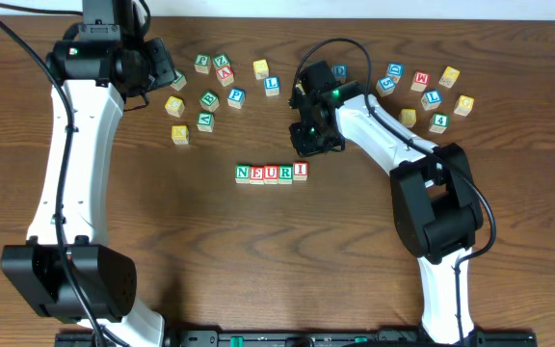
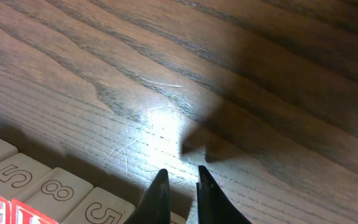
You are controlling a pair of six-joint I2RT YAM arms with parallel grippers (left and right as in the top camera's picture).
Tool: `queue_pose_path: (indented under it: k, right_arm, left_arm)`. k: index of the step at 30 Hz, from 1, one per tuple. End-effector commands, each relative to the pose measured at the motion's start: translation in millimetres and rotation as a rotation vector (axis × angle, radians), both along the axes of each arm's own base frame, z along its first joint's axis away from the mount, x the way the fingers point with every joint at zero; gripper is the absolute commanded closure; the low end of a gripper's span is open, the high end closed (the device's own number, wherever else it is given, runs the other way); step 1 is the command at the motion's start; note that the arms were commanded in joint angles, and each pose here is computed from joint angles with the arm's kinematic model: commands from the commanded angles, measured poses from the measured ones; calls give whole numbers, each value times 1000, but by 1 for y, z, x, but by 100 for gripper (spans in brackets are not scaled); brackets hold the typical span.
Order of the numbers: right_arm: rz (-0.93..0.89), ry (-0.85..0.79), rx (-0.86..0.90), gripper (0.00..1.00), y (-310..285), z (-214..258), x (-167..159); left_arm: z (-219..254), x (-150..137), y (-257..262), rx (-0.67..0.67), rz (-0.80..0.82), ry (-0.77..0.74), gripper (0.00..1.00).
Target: Spell out NEURIPS
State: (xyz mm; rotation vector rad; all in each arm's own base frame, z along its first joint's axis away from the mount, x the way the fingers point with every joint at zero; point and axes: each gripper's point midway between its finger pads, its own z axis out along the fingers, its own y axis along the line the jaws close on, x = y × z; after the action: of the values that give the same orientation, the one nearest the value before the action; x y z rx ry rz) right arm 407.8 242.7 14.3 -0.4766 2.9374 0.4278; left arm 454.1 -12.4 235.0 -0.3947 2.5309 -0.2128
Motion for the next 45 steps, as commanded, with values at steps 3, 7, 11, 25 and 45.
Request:
queue_pose_path:
  k: [3,7,11,25,45]
  right_arm:
    - [28,18,13,91,15,1,-9]
    - [42,27,7,92,19,0,-15]
    - [52,28,5,92,22,0,-17]
    - [19,46,-13,93,18,-1,-19]
    - [-107,14,-24,85,4,7,3]
  left_arm:
    - [-8,0,3,7,8,21,74]
    - [-8,0,3,7,8,22,74]
    - [-8,0,3,7,8,22,74]
    - [-8,0,3,7,8,21,74]
    - [-8,0,3,7,8,21,74]
